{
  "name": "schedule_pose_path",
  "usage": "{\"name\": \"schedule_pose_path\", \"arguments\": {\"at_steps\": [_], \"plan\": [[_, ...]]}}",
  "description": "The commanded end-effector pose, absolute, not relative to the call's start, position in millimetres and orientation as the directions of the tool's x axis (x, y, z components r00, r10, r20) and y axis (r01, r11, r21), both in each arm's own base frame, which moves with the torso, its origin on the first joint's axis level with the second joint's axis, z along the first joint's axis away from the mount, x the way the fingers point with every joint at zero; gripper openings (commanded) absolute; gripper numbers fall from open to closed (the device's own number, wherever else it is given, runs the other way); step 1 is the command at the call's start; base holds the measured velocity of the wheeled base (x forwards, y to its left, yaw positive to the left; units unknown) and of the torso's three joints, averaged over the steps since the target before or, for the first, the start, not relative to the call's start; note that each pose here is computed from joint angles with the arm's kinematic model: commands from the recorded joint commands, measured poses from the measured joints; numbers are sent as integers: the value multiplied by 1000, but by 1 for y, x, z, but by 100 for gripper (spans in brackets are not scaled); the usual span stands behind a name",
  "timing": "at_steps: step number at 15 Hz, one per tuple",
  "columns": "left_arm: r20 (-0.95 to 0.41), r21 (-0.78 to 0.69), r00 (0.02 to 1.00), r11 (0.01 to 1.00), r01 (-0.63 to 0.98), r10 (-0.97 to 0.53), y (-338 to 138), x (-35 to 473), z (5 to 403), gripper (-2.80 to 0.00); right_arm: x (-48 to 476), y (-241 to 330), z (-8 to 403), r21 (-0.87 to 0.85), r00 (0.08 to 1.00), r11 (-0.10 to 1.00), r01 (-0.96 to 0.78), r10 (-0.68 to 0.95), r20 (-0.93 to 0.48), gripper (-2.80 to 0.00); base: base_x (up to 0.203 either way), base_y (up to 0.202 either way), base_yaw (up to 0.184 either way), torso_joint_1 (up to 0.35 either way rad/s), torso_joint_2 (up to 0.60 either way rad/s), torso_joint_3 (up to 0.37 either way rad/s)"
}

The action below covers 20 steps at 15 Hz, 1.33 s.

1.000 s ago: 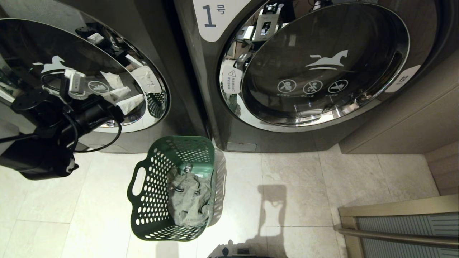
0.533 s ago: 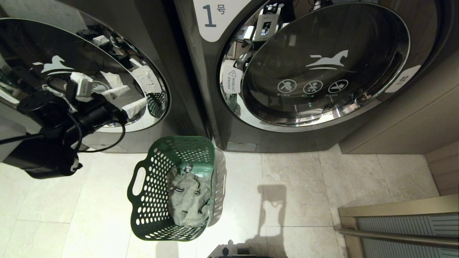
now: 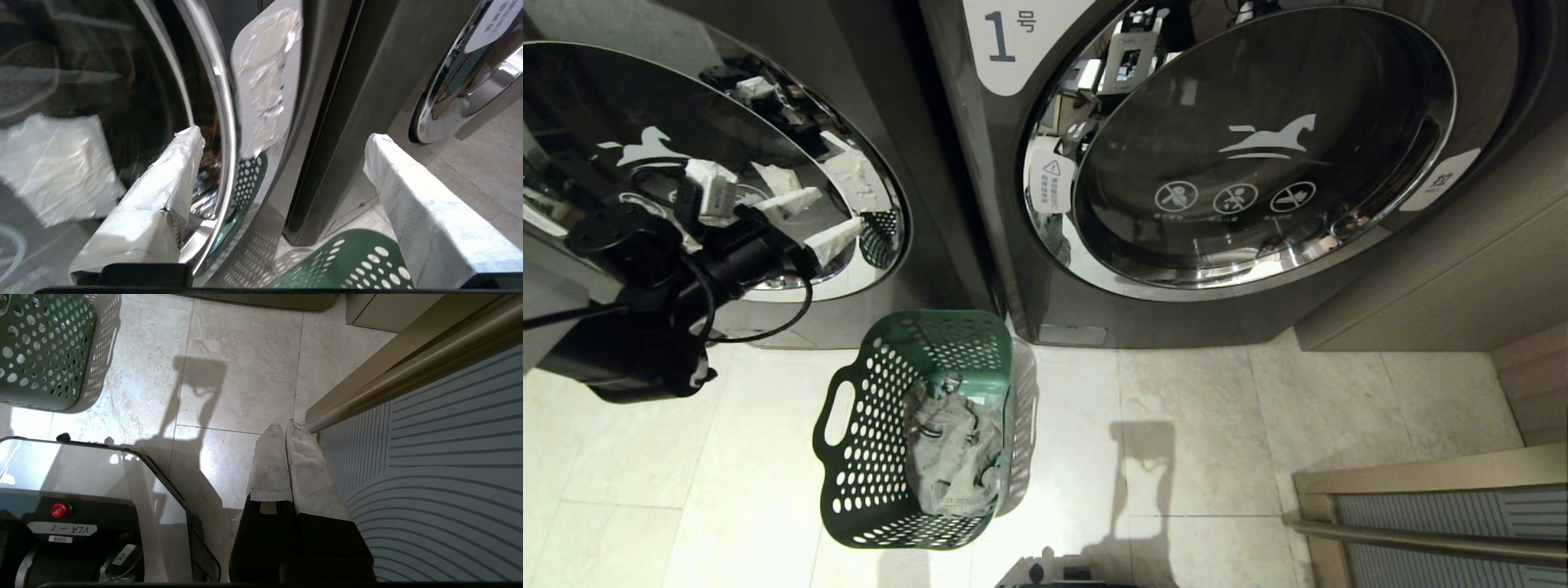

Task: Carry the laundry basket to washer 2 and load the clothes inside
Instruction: Open the lid of the washing machine

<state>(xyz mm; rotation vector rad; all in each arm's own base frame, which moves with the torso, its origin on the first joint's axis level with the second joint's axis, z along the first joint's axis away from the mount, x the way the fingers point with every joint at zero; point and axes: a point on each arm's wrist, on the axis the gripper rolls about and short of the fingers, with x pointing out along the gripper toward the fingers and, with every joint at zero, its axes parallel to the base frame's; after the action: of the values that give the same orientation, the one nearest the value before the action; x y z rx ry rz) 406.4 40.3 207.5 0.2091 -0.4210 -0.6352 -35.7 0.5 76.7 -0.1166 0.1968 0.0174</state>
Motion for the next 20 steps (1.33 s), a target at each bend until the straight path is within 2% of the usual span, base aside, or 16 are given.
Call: {"name": "schedule_pose_path", "arguments": {"at_steps": [1,20], "plan": [[322,318,713,781,538,-623,38,409,208,0,-36,0,77,-115,980,993,-30,6,-200,-280,0,0,0,0,0,0],[359,321,662,753,574,-658,22,452,194,0,-36,0,77,-115,980,993,-30,6,-200,-280,0,0,0,0,0,0]]}}
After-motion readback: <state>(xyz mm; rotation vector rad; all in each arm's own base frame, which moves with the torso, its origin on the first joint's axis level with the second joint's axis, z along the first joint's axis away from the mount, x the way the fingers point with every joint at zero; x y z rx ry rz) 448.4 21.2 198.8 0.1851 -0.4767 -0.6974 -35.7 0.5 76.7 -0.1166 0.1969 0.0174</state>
